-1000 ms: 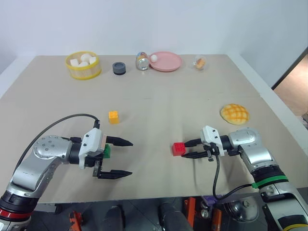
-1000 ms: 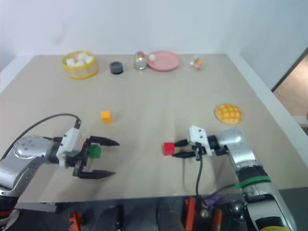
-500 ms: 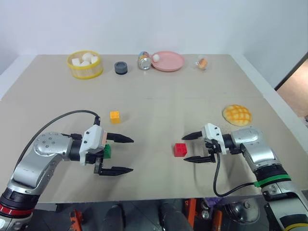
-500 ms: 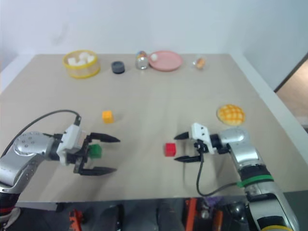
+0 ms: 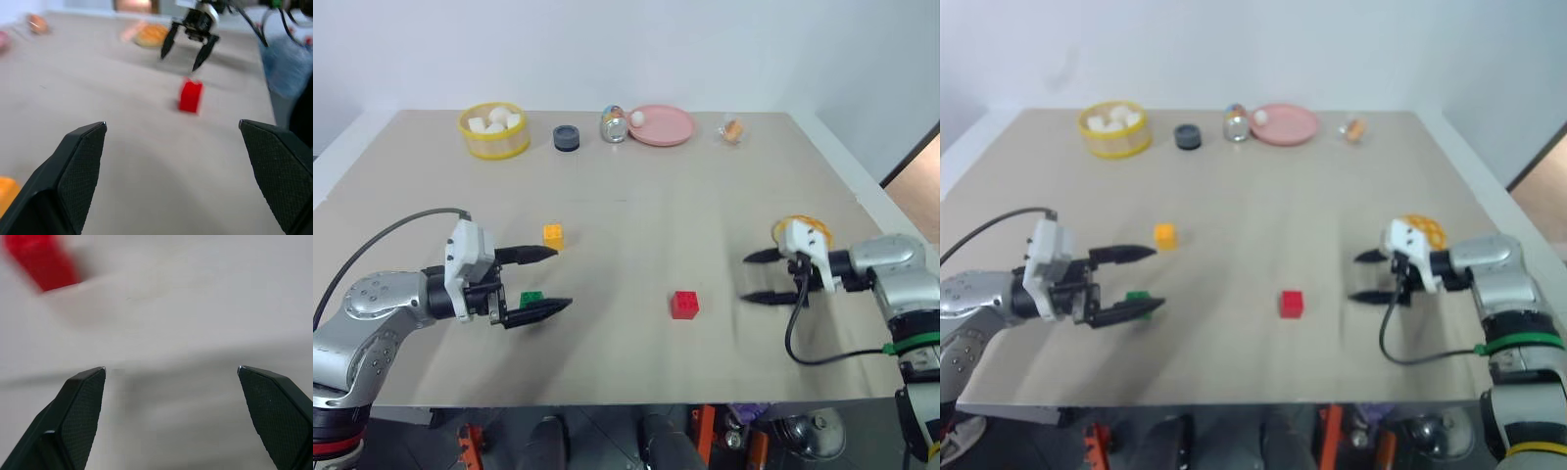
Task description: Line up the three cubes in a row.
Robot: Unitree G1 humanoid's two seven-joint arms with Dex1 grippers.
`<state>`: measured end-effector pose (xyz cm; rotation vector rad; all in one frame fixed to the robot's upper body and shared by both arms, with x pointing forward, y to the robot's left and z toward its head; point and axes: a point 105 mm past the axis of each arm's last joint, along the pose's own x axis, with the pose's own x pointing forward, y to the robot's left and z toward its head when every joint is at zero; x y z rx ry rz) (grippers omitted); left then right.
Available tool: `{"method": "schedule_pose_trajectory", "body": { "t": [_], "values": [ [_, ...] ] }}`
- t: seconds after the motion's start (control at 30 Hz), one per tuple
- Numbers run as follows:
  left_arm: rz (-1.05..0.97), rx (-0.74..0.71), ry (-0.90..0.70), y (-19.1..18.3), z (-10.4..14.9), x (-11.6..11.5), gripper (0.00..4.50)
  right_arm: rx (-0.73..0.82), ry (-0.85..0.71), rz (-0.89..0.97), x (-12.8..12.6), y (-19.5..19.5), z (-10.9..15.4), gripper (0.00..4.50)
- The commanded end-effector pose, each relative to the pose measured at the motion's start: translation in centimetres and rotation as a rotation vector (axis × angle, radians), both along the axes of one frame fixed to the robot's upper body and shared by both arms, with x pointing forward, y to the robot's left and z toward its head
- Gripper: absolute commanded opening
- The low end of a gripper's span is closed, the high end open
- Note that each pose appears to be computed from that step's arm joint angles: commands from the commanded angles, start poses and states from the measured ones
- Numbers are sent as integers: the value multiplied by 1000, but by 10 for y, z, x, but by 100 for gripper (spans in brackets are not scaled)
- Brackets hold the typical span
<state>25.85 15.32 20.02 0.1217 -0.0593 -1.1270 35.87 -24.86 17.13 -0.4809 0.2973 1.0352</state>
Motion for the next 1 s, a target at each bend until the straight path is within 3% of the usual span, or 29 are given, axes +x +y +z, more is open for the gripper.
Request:
{"method": "schedule_pose_trajectory", "body": {
  "t": [0.03, 0.2, 0.4, 0.57, 0.77, 1.0],
  "values": [
    [116, -9, -18, 28, 11, -1, 450, 239, -148, -21, 13, 12, 69, 448],
    [223, 99, 38, 73, -12, -10, 450, 346, -145, 120, 9, 57, 87, 448],
    [284, 184, 75, 104, -28, -20, 450, 344, -117, 263, -4, 98, 81, 448],
    [180, 305, 119, 101, -51, -43, 450, 342, -95, 352, -11, 123, 72, 448],
    [82, 339, 131, 93, -64, -55, 450, 338, -92, 376, -14, 129, 70, 448],
    [52, 379, 105, 99, -85, -52, 450, 343, -77, 391, -24, 132, 67, 448]
  ]
}}
